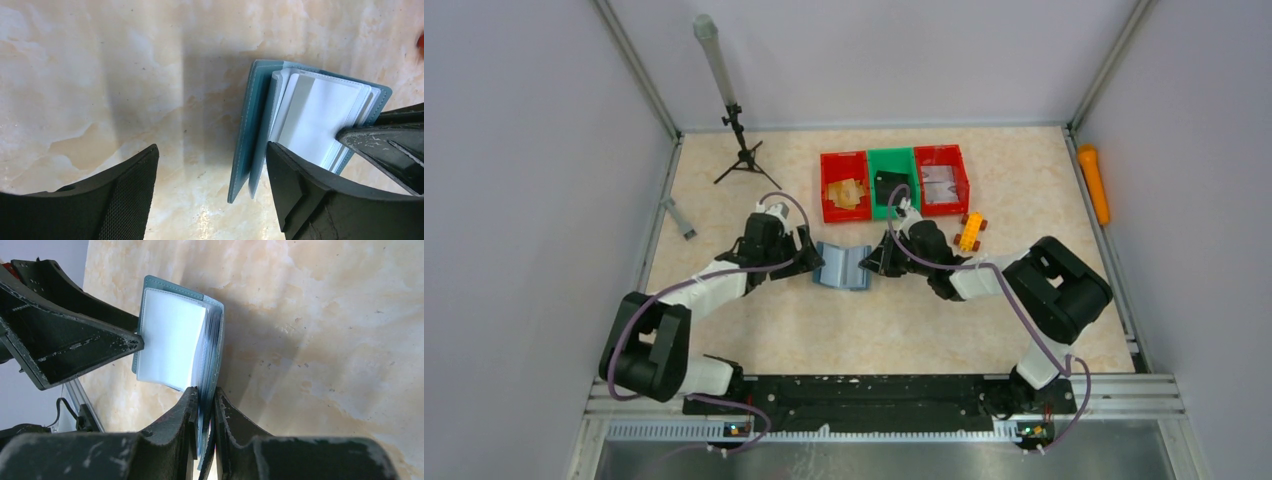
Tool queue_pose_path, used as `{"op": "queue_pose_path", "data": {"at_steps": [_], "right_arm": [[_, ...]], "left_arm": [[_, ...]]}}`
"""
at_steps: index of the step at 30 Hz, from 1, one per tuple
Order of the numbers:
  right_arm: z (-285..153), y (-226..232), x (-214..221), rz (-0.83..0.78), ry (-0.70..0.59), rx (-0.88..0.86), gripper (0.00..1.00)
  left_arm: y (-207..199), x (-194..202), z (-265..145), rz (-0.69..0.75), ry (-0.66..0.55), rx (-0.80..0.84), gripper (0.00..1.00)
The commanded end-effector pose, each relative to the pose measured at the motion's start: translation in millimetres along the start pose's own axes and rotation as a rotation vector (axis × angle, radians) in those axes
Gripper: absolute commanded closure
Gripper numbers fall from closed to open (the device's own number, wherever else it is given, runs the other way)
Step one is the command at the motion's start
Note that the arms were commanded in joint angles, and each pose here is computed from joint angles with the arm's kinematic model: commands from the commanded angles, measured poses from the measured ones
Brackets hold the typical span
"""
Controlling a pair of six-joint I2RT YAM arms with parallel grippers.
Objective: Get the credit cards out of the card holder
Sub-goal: Remove the credit card from the card holder.
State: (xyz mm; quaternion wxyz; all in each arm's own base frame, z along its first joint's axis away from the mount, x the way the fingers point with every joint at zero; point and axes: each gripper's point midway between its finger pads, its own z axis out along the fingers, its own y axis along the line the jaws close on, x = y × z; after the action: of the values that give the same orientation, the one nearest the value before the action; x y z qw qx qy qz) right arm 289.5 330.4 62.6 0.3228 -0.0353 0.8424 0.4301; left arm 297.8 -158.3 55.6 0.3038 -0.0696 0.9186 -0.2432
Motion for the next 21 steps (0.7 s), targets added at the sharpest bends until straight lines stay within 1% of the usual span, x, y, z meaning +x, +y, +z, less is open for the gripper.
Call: {"op": "queue_pose_path", "data": {"at_steps": [1,3,6,8,14,21], "right_arm": [[-2,17,-19,-0.023,-0.050,-0.047,0.93],[-3,18,-19,-0.023,-0.051,-0.050,0.93],[-3,20,-20,-0.026,-0.052,-0.064,0.93],[-3,22,-19,-0.029,-0.050,-0.073,0.93],[-3,25,-18,-0.029,-0.046,-0.094,0.93],[-4,30,-18,-0.024,-0.043,-0.119,0.93]], "left_arm": [[-9,2,-2,0.027,-0.003,0.063,0.17],[-23,2,-3,0.042,0.000,0.150,0.12],[-53,10,-8,0.075,0.029,0.342,0.04],[-60,17,-6,0.081,0.061,0.384,0.02],[-65,31,9,0.163,0.110,0.338,0.01],[-62,40,24,0.180,0.168,0.265,0.01]]}}
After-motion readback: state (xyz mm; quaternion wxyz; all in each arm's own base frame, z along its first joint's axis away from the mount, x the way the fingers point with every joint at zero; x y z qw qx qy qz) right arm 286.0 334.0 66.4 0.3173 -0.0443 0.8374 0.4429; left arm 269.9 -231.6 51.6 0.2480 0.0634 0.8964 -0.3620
